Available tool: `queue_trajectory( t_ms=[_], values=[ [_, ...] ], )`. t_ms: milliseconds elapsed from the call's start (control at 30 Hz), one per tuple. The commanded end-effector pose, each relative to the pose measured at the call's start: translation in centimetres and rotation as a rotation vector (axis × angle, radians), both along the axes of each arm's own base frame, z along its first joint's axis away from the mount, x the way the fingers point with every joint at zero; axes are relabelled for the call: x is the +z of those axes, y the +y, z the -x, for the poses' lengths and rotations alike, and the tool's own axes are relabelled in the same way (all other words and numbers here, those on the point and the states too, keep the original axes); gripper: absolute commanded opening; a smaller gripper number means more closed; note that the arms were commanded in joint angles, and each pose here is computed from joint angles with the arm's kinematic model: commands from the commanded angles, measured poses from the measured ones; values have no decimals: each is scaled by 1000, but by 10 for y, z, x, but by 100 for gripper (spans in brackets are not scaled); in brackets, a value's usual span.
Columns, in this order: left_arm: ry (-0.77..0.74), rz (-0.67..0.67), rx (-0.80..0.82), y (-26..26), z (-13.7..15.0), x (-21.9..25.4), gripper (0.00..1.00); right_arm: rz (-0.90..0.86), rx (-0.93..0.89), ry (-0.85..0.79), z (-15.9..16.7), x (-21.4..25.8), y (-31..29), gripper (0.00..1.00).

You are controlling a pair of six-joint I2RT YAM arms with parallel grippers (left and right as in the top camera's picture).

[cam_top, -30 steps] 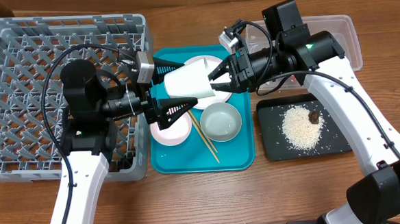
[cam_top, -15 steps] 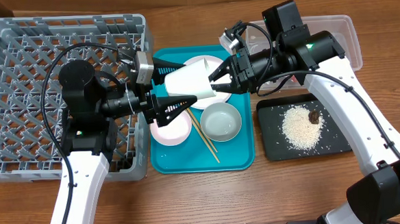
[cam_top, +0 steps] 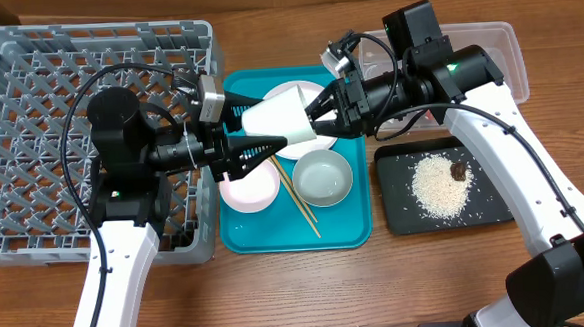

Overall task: Sort waste into correct bins and load items into the dishwasher
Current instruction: 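Hand the paper cup from the right gripper to the left gripper, then place the paper cup in the dish rack with left gripper, retract right arm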

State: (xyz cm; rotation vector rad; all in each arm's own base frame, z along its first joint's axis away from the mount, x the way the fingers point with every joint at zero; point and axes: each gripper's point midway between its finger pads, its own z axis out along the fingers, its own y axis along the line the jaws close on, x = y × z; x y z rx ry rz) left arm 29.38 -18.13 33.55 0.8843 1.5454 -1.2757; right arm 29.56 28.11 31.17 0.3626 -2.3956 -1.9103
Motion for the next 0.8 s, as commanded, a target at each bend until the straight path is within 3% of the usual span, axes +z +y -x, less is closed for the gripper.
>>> queue_trajectory(
  t_ms=[0,167,367,567,767],
  values=[
    [-2,-16,54,2,-10,1,50,45,-26,-30,-4,-7,0,28],
    [62,-58,167,14,-26,-17,49,246,-173,-61,-31,-40,-22,41],
    [220,-132,398,57,-50,-51,40,675,-440,-63,-67,-98,-101,43],
    [441,-238,734,134,-63,-98,19,867,-529,-63,-66,-108,-162,44],
    [670,-326,1062,218,-44,-131,6,1045,-635,-82,-56,-100,-225,44]
  ],
)
